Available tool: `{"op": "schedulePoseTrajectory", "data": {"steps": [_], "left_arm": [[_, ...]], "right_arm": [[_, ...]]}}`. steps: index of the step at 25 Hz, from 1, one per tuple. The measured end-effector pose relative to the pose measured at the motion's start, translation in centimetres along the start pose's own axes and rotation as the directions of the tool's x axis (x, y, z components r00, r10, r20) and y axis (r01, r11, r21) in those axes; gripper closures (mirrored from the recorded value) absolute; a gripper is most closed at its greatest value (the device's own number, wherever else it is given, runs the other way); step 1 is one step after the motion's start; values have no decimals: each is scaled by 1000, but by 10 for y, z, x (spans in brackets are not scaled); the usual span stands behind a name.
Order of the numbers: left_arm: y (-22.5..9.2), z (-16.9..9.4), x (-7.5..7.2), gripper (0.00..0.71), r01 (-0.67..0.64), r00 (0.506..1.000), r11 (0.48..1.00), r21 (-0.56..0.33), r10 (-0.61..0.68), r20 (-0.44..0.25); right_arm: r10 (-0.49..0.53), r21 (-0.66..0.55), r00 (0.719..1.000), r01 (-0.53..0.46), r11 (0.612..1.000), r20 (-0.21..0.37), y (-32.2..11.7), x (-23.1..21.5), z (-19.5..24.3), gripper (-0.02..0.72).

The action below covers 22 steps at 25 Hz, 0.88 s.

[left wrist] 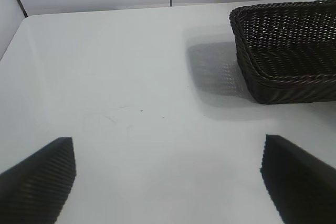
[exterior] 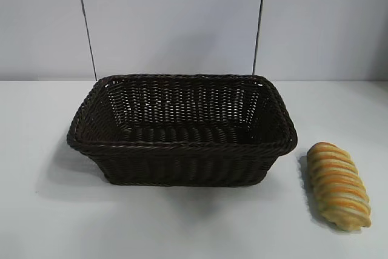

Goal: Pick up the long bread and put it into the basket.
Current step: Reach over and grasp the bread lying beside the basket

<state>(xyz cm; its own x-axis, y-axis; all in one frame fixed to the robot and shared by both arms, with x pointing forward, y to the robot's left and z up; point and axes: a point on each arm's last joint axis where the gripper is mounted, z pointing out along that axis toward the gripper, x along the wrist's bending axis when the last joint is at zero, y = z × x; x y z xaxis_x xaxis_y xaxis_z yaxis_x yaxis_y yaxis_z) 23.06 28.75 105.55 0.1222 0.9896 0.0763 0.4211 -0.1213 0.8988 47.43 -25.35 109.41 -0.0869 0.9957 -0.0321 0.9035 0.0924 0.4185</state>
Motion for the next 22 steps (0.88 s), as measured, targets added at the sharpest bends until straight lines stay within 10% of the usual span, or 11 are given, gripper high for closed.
{"op": "schedulePoseTrajectory", "data": {"steps": [22], "left_arm": [[0,0,0,16,-12,1000,1000,-2,12,25]], "right_arm": [[67,24,996,-66,998,-57,-28,16,158,37]]}}
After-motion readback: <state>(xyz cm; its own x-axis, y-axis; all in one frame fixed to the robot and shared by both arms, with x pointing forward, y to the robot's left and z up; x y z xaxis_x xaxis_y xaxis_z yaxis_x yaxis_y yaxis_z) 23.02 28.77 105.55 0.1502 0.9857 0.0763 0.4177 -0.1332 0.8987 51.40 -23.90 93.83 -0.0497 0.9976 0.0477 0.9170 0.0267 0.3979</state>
